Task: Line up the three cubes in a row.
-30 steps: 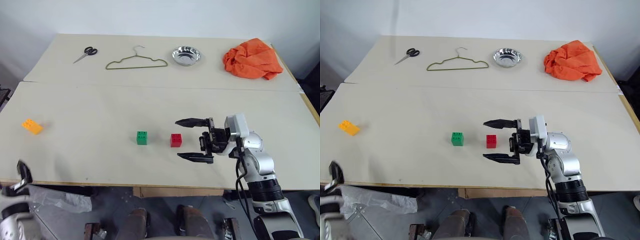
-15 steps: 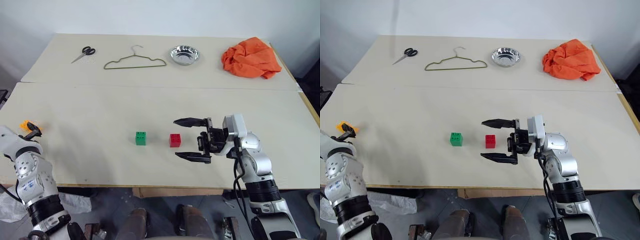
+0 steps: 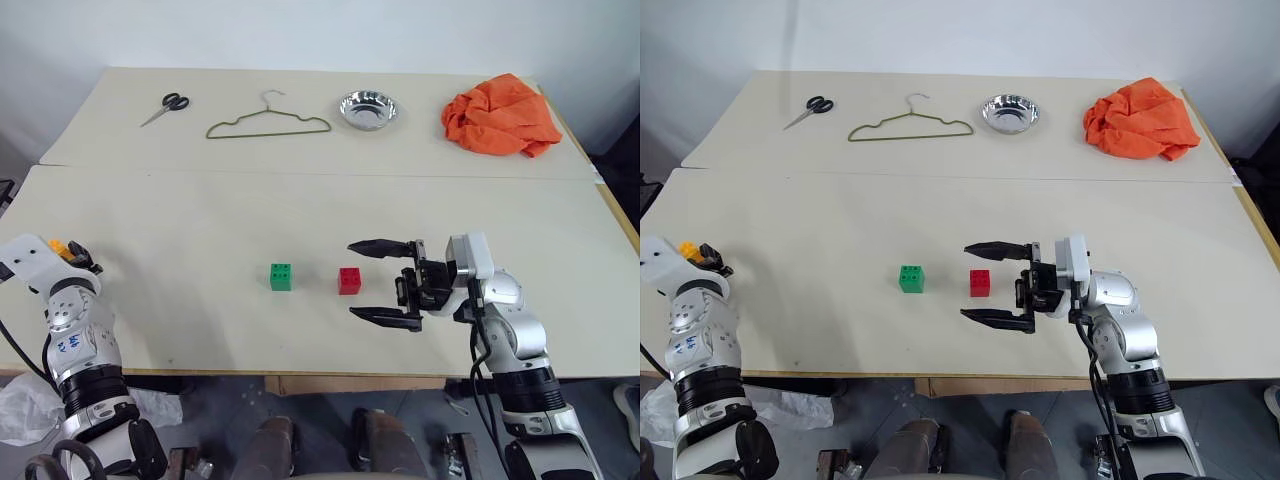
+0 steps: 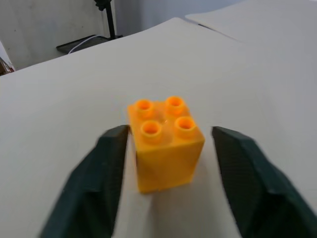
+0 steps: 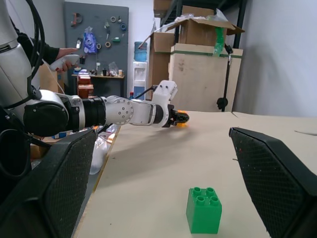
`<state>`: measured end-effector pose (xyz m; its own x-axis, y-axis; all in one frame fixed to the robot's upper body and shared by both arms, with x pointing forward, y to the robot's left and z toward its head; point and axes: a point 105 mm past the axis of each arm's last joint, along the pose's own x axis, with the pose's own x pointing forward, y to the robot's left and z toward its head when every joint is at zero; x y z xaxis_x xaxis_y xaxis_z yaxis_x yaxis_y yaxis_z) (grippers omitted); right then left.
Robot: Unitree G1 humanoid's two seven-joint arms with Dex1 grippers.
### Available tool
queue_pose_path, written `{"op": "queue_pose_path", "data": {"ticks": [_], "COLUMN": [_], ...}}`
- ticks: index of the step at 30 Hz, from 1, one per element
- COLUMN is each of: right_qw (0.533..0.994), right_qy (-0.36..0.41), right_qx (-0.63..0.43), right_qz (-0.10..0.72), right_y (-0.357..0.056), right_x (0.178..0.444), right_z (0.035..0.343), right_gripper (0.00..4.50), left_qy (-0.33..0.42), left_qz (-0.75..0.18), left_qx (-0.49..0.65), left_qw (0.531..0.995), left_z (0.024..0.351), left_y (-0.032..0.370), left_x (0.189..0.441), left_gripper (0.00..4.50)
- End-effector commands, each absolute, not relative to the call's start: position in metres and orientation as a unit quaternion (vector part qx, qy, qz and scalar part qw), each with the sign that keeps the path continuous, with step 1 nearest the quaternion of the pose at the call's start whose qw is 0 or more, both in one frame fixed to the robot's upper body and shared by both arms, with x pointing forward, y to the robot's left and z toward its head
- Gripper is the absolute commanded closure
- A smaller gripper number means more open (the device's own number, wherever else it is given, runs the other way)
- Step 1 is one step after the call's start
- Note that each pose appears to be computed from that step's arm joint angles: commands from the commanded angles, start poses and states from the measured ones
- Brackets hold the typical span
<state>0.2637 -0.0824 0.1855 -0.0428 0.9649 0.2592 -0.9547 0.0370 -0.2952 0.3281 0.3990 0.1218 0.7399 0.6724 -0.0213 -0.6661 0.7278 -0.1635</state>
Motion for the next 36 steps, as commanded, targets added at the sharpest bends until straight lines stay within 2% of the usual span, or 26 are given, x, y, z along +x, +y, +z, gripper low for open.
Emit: {"op": "queue_pose_path", "data": {"ticks": [1, 3, 7, 10, 11, 12, 14, 16, 20, 23, 30, 36], "right_qw": [0.689, 0.692, 0.702, 0.719, 0.727, 0.733, 0.741, 0.745, 0.755, 0.765, 0.787, 0.8], "right_qy": [-0.22, -0.221, -0.224, -0.221, -0.215, -0.207, -0.191, -0.181, -0.165, -0.165, -0.161, -0.162], "right_qx": [-0.024, -0.025, -0.032, -0.044, -0.05, -0.055, -0.061, -0.065, -0.082, -0.086, -0.092, -0.093], "right_qz": [0.69, 0.687, 0.675, 0.657, 0.651, 0.646, 0.641, 0.639, 0.629, 0.617, 0.588, 0.57], "right_y": [-0.084, -0.084, -0.085, -0.094, -0.101, -0.108, -0.12, -0.128, -0.143, -0.146, -0.152, -0.156], "right_x": [0.259, 0.259, 0.258, 0.261, 0.261, 0.261, 0.261, 0.261, 0.26, 0.258, 0.245, 0.24], "right_z": [0.196, 0.196, 0.199, 0.2, 0.197, 0.195, 0.19, 0.189, 0.185, 0.185, 0.186, 0.188], "right_gripper": [0.0, 0.0, 0.0, 0.0, 0.0, 0.0, 0.0, 0.0, 0.0, 0.0, 0.0, 0.0], "left_qy": [-0.039, -0.044, -0.128, -0.156, -0.135, -0.073, 0.036, 0.064, 0.057, 0.061, 0.086, 0.092], "left_qz": [0.357, 0.342, 0.162, -0.107, -0.226, -0.312, -0.422, -0.469, -0.56, -0.602, -0.623, -0.631], "left_qx": [-0.066, -0.068, -0.089, -0.045, -0.018, 0.023, 0.12, 0.156, 0.2, 0.217, 0.245, 0.253], "left_qw": [0.931, 0.936, 0.974, 0.981, 0.965, 0.947, 0.898, 0.867, 0.802, 0.766, 0.737, 0.728], "left_z": [0.134, 0.135, 0.163, 0.185, 0.186, 0.174, 0.15, 0.147, 0.153, 0.146, 0.123, 0.122], "left_y": [0.399, 0.396, 0.36, 0.313, 0.293, 0.281, 0.274, 0.273, 0.26, 0.251, 0.242, 0.24], "left_x": [0.33, 0.331, 0.338, 0.318, 0.302, 0.293, 0.281, 0.283, 0.297, 0.307, 0.321, 0.322], "left_gripper": [3.03, 3.03, 3.03, 3.03, 3.03, 3.03, 3.03, 3.03, 3.03, 3.03, 3.03, 3.03]}}
